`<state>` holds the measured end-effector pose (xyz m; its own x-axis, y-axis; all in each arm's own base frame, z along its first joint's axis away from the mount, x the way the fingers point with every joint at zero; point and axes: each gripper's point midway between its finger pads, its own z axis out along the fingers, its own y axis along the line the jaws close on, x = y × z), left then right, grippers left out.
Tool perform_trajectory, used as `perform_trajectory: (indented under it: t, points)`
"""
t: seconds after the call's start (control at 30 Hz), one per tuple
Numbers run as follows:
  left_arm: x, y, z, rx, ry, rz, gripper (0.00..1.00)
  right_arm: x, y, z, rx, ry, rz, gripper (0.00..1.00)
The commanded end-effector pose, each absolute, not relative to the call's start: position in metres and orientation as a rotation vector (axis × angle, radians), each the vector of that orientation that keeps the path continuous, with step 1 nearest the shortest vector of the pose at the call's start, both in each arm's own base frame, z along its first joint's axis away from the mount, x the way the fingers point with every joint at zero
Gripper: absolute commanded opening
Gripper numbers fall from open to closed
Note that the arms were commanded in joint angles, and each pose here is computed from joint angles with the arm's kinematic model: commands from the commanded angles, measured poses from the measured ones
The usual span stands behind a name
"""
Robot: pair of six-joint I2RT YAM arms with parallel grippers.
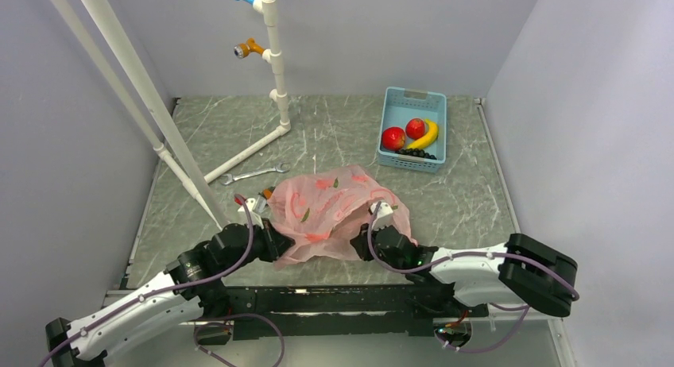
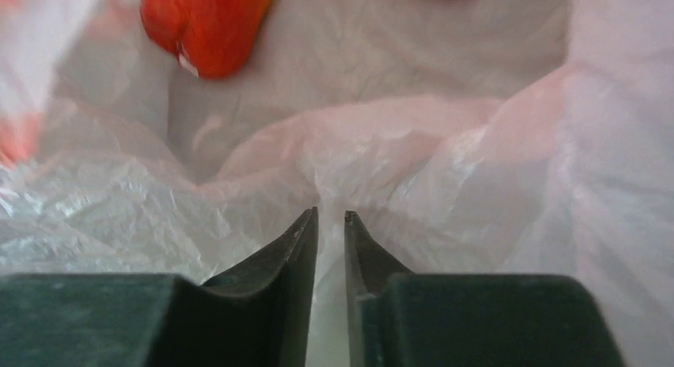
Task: Take the fake fruits out of the plastic bag
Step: Take out the fake fruit from the plastic bag.
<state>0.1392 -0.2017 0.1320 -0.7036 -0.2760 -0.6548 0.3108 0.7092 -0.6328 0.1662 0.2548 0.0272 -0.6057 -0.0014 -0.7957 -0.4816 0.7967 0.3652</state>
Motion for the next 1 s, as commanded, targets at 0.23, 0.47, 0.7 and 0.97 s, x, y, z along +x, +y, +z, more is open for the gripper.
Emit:
perform_trajectory:
  t: [0.23,0.47,0.7,0.97]
  points:
    - [0.146,-0.213,0.181,0.033,2.018,-1.062,0.00,0.241,0.279,0.120,-0.148,1.829,0.596,0.43]
    - [0.149,-0.204,0.206,0.032,1.962,-1.036,0.00,0.272,0.301,0.121,-0.200,1.800,0.593,0.52]
    - [0.143,-0.199,0.175,-0.016,2.021,-1.037,0.00,0.226,0.372,0.110,-0.477,1.765,0.897,0.87]
    - [0.130,-0.165,0.135,-0.082,2.119,-0.923,0.00,0.226,0.396,0.085,-0.546,1.788,0.839,0.99]
